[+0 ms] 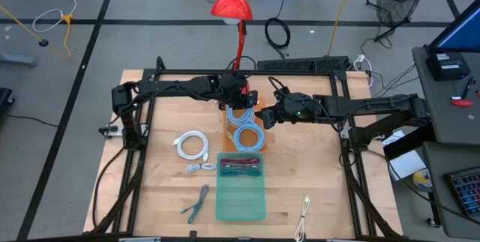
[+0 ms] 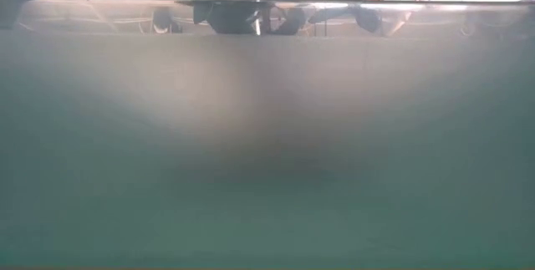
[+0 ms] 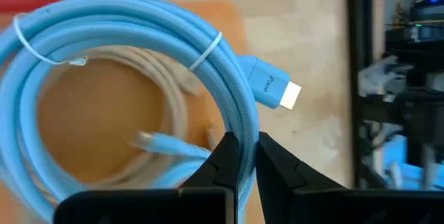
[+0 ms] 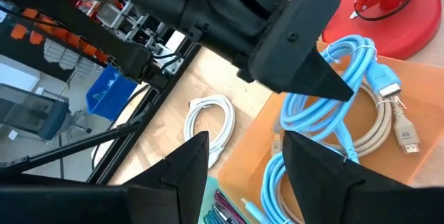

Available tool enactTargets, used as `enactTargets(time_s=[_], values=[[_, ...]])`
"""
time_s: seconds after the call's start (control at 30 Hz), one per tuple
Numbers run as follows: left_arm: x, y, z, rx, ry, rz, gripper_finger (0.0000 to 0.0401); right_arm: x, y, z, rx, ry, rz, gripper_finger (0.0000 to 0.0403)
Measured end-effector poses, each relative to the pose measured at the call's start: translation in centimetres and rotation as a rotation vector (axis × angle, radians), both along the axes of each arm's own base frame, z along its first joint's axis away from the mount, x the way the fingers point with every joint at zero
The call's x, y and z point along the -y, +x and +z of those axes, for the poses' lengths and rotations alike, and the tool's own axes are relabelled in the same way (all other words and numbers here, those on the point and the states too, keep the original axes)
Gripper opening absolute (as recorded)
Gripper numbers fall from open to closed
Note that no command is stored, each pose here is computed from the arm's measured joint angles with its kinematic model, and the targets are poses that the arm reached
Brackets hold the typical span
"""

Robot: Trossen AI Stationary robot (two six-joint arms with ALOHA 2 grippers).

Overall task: Sort cables
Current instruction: Put the blue video cable into the orange bin

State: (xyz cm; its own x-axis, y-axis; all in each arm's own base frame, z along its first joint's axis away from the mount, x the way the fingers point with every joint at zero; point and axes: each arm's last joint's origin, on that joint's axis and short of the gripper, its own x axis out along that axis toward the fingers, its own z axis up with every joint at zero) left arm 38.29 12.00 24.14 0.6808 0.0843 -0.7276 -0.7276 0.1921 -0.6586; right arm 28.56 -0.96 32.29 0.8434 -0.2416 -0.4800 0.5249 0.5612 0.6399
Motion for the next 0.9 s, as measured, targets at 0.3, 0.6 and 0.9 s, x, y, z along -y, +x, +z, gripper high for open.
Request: enactTargets(time_s=[0.3, 0.6, 0.9], values=[[-0.8, -1.4, -2.7, -0.070, -0.001, -0.008, 0.0043, 0.0, 0.0, 0.0, 0.003, 0.005, -0.006, 0.0173], [-0.9, -1.5, -2.9, -0.080, 0.056, -0.063, 0.0069, 0.0, 0.2, 0.4, 0.053, 0.000, -0.009, 0.0173], [-0.9, -1.2, -2.7, -0.032, 0.086, -0.160, 0.0085, 0.0, 0.2, 0.4, 0.054, 0.003, -0.009, 0.0173]])
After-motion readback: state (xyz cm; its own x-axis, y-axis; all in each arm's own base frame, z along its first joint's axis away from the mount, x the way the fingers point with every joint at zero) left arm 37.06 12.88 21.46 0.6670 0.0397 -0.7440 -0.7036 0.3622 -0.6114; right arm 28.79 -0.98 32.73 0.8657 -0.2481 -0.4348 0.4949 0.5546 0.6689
